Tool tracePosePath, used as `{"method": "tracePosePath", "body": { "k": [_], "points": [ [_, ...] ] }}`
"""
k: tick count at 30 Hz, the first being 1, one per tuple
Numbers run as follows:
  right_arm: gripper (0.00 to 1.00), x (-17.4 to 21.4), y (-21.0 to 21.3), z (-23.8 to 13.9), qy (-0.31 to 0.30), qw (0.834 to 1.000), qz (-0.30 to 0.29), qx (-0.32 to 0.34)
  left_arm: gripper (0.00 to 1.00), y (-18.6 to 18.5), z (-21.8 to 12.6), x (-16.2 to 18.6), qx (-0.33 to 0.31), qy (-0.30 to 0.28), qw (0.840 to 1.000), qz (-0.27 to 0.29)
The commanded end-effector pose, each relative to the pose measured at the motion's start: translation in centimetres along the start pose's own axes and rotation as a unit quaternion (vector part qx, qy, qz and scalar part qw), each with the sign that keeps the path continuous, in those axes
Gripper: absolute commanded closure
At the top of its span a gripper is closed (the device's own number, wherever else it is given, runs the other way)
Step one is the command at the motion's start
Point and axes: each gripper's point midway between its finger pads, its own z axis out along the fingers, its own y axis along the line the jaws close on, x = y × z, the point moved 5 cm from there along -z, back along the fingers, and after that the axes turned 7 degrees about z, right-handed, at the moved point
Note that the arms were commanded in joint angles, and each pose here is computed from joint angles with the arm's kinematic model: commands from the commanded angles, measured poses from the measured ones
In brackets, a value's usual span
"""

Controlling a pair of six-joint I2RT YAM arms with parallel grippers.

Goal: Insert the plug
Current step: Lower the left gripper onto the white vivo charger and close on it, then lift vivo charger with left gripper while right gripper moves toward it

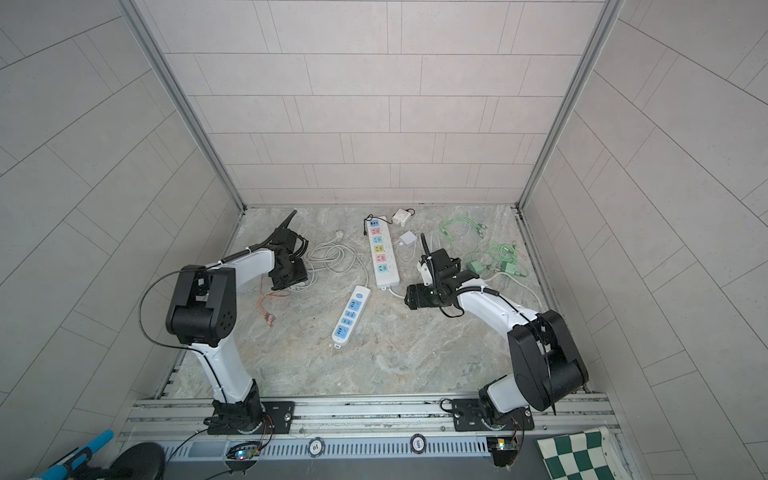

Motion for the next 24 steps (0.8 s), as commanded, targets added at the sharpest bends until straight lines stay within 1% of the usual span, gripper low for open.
{"method": "tracePosePath", "body": {
  "k": [1,3,5,10,12,16,18,24],
  "points": [
    [0.14,-0.2,0.4,-1.1,-0.011,1.0,-0.006,0.002,0.68,-0.1,0.0,0.2,-0.004,0.001,1.0,0.018],
    [0.14,-0.4,0.5,-1.5,-0.013,1.0,-0.006,-0.001,0.72,-0.6,-1.4,0.3,0.007,-0.02,0.999,0.03],
    [0.14,-0.7,1.0,-1.9,-0.019,1.0,-0.005,-0.012,0.74,-1.4,-3.3,0.2,0.025,-0.056,0.997,0.047],
    [0.14,-1.3,3.3,-2.9,-0.032,0.996,-0.002,-0.086,0.78,-3.0,-7.2,0.5,0.079,-0.141,0.985,0.068],
    [0.14,-1.5,4.4,-3.2,-0.035,0.993,-0.008,-0.112,0.8,-3.5,-8.5,0.7,0.095,-0.173,0.977,0.077],
    [0.14,-1.9,6.0,-3.9,-0.04,0.989,-0.016,-0.14,0.81,-4.2,-10.3,1.0,0.114,-0.227,0.963,0.092],
    [0.14,-2.1,6.7,-4.3,-0.045,0.986,-0.019,-0.16,0.8,-4.8,-11.2,1.1,0.141,-0.254,0.952,0.099],
    [0.14,-2.9,8.8,-5.2,-0.053,0.972,-0.013,-0.227,0.81,-6.4,-13.8,1.7,0.184,-0.309,0.924,0.133]
  ]
}}
